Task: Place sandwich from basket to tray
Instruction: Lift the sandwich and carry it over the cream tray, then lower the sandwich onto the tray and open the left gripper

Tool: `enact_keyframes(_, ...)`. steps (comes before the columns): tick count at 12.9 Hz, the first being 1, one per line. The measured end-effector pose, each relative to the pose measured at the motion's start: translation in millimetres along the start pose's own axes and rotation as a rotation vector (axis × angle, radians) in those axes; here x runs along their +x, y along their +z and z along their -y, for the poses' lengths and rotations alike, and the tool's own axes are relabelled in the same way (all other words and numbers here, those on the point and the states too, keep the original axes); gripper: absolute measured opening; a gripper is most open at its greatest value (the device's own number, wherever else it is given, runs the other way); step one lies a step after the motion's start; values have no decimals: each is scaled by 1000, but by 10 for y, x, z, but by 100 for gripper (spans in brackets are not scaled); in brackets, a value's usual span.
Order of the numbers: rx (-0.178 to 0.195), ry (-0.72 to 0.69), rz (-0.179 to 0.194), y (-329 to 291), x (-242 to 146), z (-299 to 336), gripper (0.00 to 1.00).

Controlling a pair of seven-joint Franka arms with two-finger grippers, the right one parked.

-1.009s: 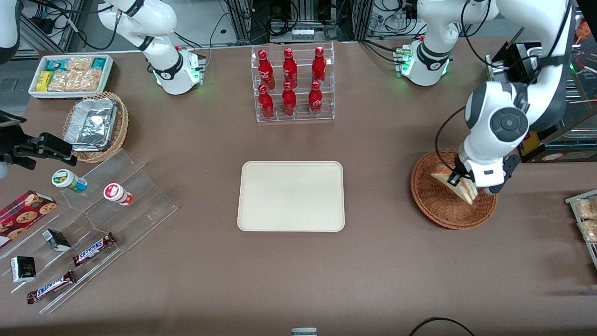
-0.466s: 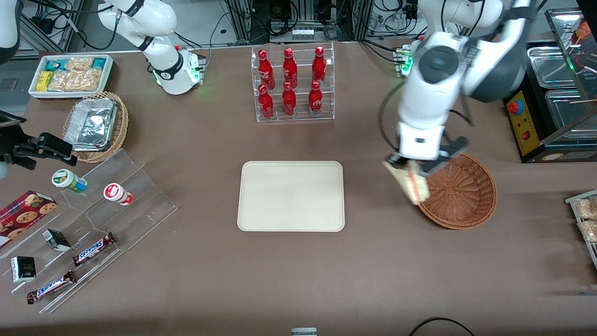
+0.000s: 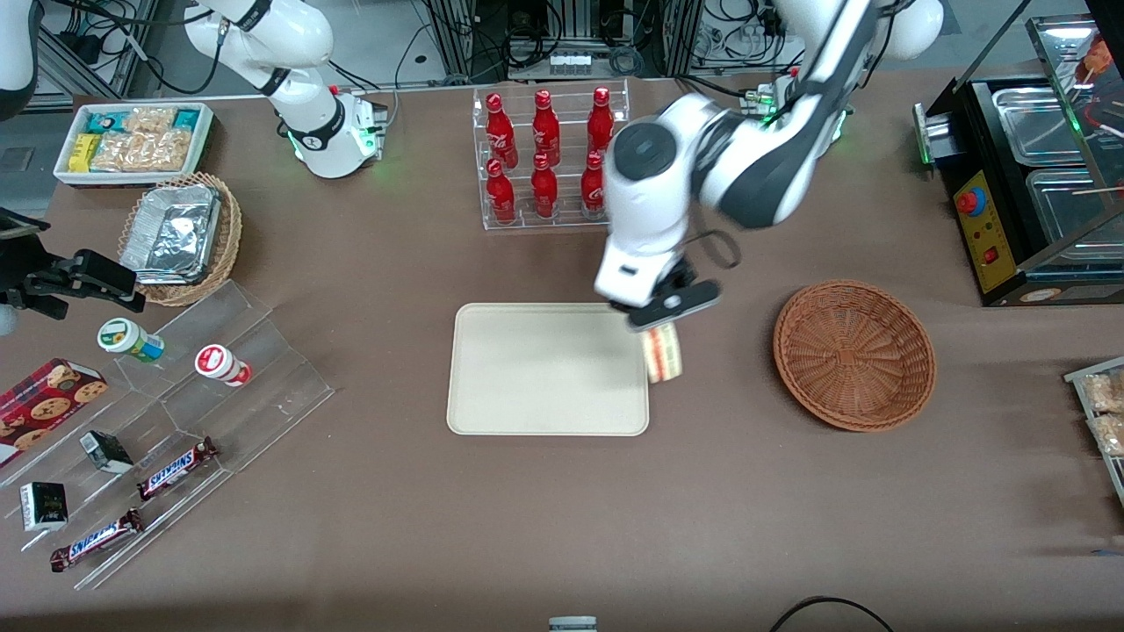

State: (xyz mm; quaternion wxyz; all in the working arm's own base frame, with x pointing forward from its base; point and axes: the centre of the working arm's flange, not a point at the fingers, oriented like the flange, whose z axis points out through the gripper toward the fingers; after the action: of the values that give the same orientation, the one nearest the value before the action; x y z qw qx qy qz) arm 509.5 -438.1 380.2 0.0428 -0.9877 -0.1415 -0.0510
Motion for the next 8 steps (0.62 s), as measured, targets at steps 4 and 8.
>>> enact_keyframes(4,-27,66,-17,641,-120,-371,15)
enact_keyframes(8,-8,138,-50,929,-322,-523,15)
